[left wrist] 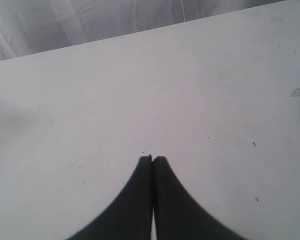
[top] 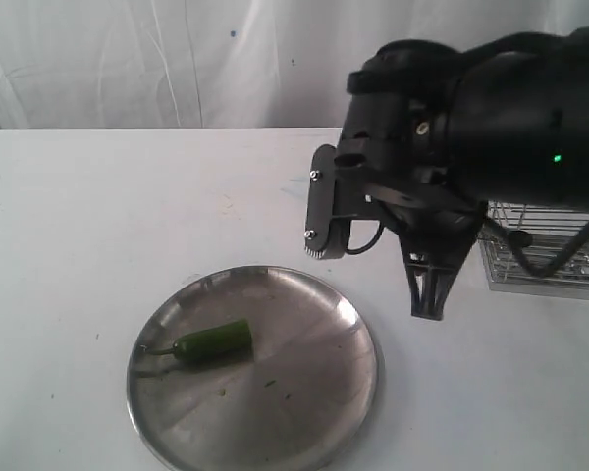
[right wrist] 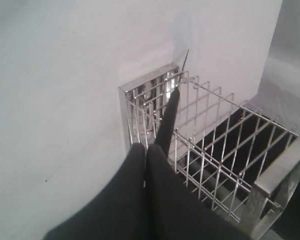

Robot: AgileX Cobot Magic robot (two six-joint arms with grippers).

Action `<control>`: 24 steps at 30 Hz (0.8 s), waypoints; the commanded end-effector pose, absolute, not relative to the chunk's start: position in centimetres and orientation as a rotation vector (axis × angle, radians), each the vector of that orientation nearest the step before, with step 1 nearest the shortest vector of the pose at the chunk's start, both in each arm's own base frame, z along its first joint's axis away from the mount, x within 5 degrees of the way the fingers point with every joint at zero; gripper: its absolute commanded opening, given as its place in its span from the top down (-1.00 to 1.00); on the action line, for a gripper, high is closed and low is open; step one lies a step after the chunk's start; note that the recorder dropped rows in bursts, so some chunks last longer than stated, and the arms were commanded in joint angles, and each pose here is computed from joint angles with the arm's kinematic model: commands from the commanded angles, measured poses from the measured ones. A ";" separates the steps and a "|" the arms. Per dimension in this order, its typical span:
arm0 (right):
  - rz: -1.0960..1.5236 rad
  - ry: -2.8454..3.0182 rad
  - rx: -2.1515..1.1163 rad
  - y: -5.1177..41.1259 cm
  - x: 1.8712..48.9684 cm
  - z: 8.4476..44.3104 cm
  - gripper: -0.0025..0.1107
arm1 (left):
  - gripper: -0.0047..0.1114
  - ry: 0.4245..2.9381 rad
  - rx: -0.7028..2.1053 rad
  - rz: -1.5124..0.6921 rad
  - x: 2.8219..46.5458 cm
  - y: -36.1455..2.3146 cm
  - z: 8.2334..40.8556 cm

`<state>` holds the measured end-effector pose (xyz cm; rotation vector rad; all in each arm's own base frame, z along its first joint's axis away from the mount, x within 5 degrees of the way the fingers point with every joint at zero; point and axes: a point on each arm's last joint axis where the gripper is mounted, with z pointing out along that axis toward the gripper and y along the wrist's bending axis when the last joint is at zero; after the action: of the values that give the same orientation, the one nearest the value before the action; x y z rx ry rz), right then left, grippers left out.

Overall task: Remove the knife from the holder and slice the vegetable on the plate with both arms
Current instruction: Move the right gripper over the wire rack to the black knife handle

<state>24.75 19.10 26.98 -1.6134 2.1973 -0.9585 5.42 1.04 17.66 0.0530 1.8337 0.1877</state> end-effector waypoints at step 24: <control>-1.103 2.475 -1.313 14.8 28.7 22.8 -0.10 | 0.92 1.814 0.144 0.162 5.5 0.7 17.6</control>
<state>28.68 15.98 22.78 -1.3456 2.4503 -1.0759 5.50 0.70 17.73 0.1294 1.8207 0.1563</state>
